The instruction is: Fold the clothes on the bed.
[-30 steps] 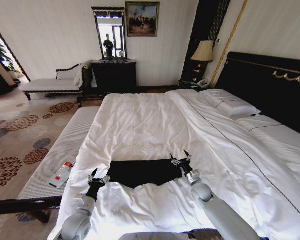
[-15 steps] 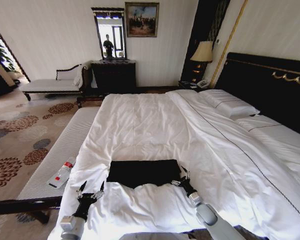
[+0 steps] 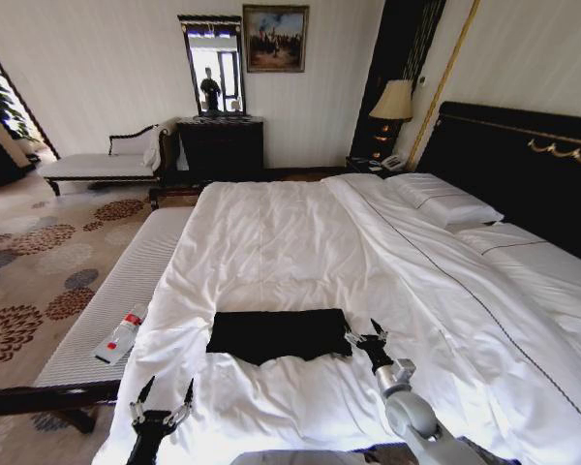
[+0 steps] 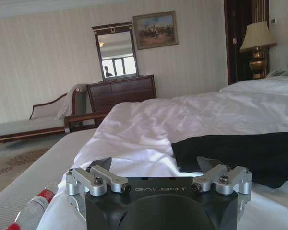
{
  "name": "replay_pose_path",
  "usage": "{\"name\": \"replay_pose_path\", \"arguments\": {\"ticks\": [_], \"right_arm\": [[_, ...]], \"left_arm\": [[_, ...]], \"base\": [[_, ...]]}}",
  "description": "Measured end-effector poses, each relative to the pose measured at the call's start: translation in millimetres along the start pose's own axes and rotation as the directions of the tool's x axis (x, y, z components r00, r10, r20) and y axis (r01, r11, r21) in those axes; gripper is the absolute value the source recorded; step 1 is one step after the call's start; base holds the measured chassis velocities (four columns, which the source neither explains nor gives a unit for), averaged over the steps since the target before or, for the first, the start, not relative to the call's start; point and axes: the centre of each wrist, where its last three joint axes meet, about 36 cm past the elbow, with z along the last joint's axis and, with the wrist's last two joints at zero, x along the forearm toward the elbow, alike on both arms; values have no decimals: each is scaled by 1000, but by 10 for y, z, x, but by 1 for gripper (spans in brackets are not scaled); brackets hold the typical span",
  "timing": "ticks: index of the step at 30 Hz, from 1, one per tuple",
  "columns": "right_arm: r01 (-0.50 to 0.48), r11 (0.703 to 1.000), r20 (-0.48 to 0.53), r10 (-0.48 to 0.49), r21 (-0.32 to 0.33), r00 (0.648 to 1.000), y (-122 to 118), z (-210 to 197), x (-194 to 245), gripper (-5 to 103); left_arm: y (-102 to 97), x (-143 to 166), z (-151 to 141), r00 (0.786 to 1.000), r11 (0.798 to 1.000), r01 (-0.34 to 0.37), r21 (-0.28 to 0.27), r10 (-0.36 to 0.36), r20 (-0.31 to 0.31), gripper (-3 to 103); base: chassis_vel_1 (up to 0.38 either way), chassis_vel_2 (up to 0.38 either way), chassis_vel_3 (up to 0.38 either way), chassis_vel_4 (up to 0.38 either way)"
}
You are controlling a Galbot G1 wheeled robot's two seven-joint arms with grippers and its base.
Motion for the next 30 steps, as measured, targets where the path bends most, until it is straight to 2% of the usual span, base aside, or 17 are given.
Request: {"name": "replay_pose_path", "arguments": {"ticks": [1, 4, 5, 9, 10, 11, 14, 15, 17, 21, 30], "right_arm": [[81, 989, -69, -90, -127, 994, -166, -160, -84, 100], [120, 981, -97, -135, -153, 986, -313, -156, -162, 100], [120, 981, -97, -135, -153, 986, -313, -156, -162, 100], [101, 983, -165, -126, -155, 978, -596, 31, -268, 100], [89, 985, -184, -115, -148, 976, -697, 98, -288, 100], [89, 985, -184, -115, -148, 976, -697, 98, -288, 100], [75, 987, -210, -104, -142, 972, -834, 191, -304, 100], [75, 987, -210, -104, -142, 972, -834, 191, -304, 100], [76, 987, -219, -105, -139, 970, -878, 234, -310, 100], [94, 984, -224, -127, -151, 966, -913, 324, -352, 100], [122, 979, -219, -156, -162, 963, -890, 353, -499, 100]], "left_arm": [[-35, 234, 26, 1000, 1000, 2, 4, -2, 15, 100], [-87, 389, 17, 1000, 1000, -11, 24, 11, 9, 100], [-87, 389, 17, 1000, 1000, -11, 24, 11, 9, 100], [-197, 466, -92, 999, 998, -32, 54, 31, 20, 100], [-224, 432, -218, 999, 997, -32, 64, 29, 45, 100], [-224, 432, -218, 999, 997, -32, 64, 29, 45, 100], [-247, 316, -596, 994, 996, -33, 78, 24, 107, 100], [-247, 316, -596, 994, 996, -33, 78, 24, 107, 100], [-242, 268, -772, 991, 996, -34, 84, 23, 130, 100], [-208, 210, -919, 991, 995, -30, 91, 17, 132, 100], [-185, 182, -932, 992, 996, -21, 85, 11, 123, 100]], "base": [[0, 0, 0, 0], [0, 0, 0, 0], [0, 0, 0, 0], [0, 0, 0, 0], [0, 0, 0, 0], [0, 0, 0, 0], [0, 0, 0, 0], [0, 0, 0, 0], [0, 0, 0, 0], [0, 0, 0, 0], [0, 0, 0, 0]]}}
